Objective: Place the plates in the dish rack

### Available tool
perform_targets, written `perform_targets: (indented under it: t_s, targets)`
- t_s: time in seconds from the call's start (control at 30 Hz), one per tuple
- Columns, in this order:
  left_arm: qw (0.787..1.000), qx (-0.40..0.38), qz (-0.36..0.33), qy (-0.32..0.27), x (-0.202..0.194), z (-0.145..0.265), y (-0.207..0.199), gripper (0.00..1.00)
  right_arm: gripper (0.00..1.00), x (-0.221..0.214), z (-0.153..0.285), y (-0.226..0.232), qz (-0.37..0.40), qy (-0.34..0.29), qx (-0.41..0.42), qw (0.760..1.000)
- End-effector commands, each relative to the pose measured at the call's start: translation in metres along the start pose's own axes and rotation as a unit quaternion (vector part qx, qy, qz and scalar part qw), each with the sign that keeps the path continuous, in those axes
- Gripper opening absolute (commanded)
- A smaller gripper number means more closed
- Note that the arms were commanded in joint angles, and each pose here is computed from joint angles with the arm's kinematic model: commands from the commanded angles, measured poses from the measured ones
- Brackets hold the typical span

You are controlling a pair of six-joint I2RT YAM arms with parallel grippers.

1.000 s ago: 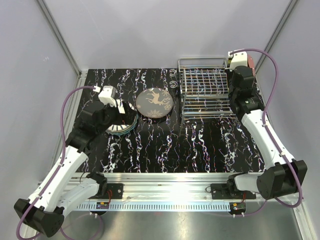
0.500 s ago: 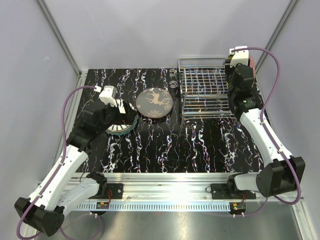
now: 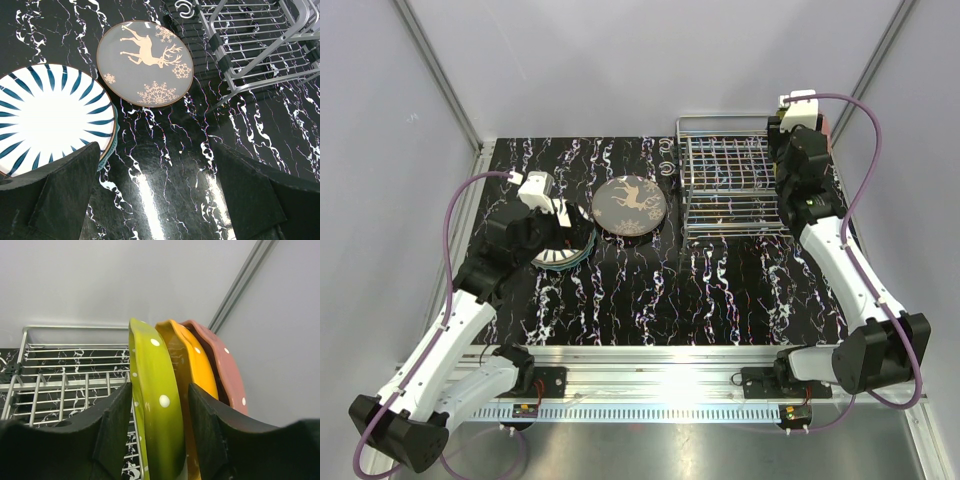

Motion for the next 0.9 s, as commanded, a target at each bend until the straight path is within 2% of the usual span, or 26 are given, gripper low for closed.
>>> perform_targets:
  t_s: [0.0, 0.43, 0.77, 0.87]
  targets:
    - [1.000, -0.012, -0.009, -0.019, 0.009, 0.000, -0.003, 0.99, 0.57, 0.044, 0.005, -0.014, -0.023, -0.059, -0.030, 0.998]
    - [1.000, -0.011, -0.010, -0.022, 0.010, 0.001, -0.002, 0.99, 0.65, 0.057, -0.003, -0.016, -0.019, -0.066, -0.043, 0.997]
    - [1.000, -0.011, -0.011, -0.024, 0.012, 0.002, -0.003, 0.99, 0.67, 0.040, -0.012, -0.010, -0.016, -0.058, -0.036, 0.998]
    - [1.000, -0.012, -0.012, -0.023, 0.011, 0.002, -0.003, 0.99, 0.68, 0.040, -0.014, -0.007, -0.017, -0.094, -0.027, 0.995]
Point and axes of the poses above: each gripper's point midway between its finger pads, its own z axis back along the fingers, its own y axis along the line the jaws close on, x = y × z, the point moved 5 cm from there along z, back along the fingers, and after that the axes turned 9 degrees about -z, right-handed, at the moved point
